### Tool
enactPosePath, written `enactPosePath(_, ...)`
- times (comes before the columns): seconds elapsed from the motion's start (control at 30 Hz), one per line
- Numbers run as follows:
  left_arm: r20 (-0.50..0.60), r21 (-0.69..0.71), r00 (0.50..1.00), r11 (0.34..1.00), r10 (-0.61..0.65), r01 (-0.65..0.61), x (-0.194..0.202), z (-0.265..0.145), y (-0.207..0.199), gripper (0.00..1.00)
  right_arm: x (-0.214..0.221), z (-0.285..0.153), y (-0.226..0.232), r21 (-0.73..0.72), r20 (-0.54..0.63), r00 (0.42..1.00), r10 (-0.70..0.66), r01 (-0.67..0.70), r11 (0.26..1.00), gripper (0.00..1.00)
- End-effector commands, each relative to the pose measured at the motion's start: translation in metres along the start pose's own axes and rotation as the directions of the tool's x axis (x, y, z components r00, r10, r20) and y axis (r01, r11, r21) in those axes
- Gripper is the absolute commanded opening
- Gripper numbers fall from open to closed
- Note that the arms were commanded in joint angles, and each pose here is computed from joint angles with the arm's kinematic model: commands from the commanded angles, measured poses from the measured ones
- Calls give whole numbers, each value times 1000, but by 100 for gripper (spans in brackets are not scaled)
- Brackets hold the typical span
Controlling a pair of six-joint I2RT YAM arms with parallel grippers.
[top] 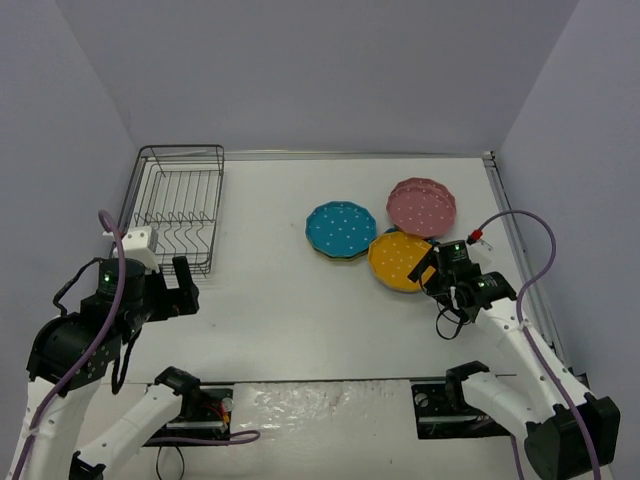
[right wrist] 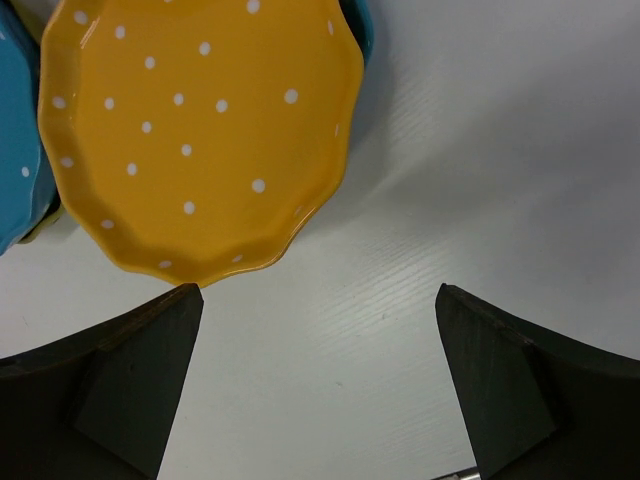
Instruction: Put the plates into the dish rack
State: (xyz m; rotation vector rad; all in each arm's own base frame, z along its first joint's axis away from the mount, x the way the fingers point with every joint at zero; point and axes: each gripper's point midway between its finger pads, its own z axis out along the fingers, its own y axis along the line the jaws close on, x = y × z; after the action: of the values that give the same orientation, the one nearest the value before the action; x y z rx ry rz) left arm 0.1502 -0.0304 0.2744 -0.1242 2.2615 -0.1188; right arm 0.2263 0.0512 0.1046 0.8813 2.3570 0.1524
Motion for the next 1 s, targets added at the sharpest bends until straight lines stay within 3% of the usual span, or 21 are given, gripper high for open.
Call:
enactPosePath(0.0, 28, 83, 998, 995, -59, 57, -12, 5, -21, 97, -9, 20, 17, -54, 36, 988, 148, -146, 988, 100)
enactPosePath(0.4, -11, 97, 997, 992, -82, 82, 5, 3, -20, 97, -4, 62, 7, -92, 7, 963, 268, -266, 959, 96)
enactPosePath(0.53, -12, 96, 997, 992, -83, 83, 6, 1, -19, 97, -8, 68, 7, -120, 9, 957, 291, -288, 950, 87)
enactPosePath(0.97, -14, 86, 996, 992, -86, 87, 4, 3, -19, 97, -3, 83, 12, -165, -15, 957, 289, -288, 943, 75)
